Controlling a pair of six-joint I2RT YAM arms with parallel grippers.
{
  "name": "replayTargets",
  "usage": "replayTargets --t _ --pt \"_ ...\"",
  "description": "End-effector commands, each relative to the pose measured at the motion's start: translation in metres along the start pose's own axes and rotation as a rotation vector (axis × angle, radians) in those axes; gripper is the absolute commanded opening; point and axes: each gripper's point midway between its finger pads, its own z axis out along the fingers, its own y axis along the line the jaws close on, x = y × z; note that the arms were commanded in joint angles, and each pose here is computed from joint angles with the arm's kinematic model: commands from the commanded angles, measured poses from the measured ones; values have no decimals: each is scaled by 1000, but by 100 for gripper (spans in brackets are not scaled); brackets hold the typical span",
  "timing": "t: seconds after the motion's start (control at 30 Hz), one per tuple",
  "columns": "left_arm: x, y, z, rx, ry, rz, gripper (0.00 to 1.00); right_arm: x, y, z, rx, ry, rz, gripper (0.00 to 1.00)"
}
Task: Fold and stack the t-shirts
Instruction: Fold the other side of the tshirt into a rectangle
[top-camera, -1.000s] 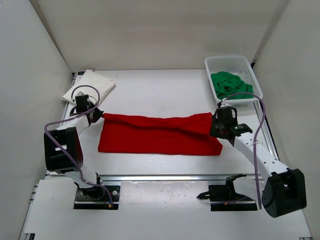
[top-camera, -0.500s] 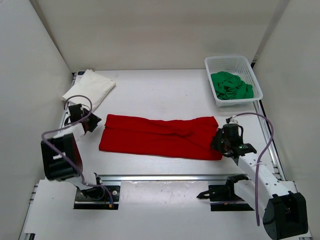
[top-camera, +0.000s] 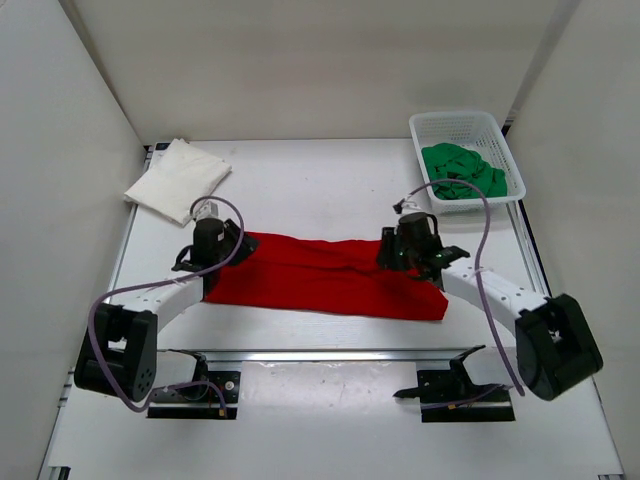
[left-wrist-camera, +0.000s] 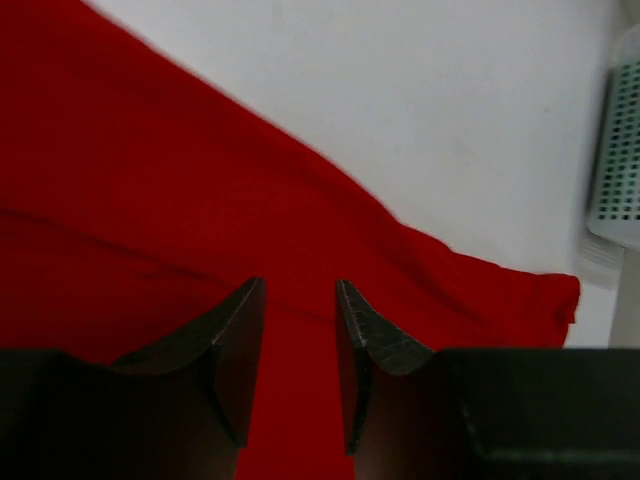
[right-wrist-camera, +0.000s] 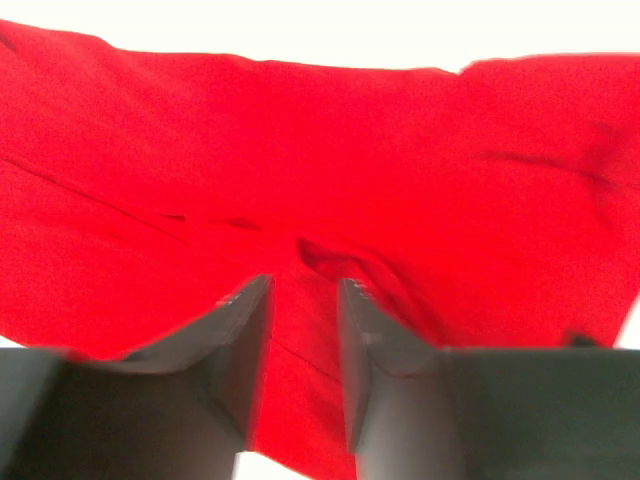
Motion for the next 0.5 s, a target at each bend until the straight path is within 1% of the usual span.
replayTargets --t 0.0,0.03,0.1,0.17,0.2,0.27,0.3,0.33,0.37,0.43,0.47 --pt "-2 23 0 -48 -54 -53 44 -33 20 13 -50 -87 -88 39" --pt "4 22 -1 -32 -43 -65 43 -26 23 21 -75 -53 -77 43" --pt "10 26 -2 -35 -44 -65 42 -23 28 28 -77 -34 -91 47" --pt "23 29 -3 -33 -14 -44 42 -21 25 36 -54 -18 -103 48" --pt "22 25 -4 -19 -15 -34 42 -22 25 38 -50 -17 -113 48" --pt "36 29 -4 -26 12 -17 42 -23 15 42 1 -15 -114 48" --pt "36 29 -4 -25 6 -18 42 -22 11 43 28 -15 -113 48" --pt "41 31 -6 -28 12 -11 42 -22 10 43 32 -15 -114 45" --pt "45 34 -7 -27 22 -17 42 -19 9 43 35 -11 -114 39" --pt "48 36 -7 -21 24 -32 42 -8 11 43 31 14 -113 16" --pt "50 37 -6 -20 36 -37 41 -3 10 43 37 26 -113 9"
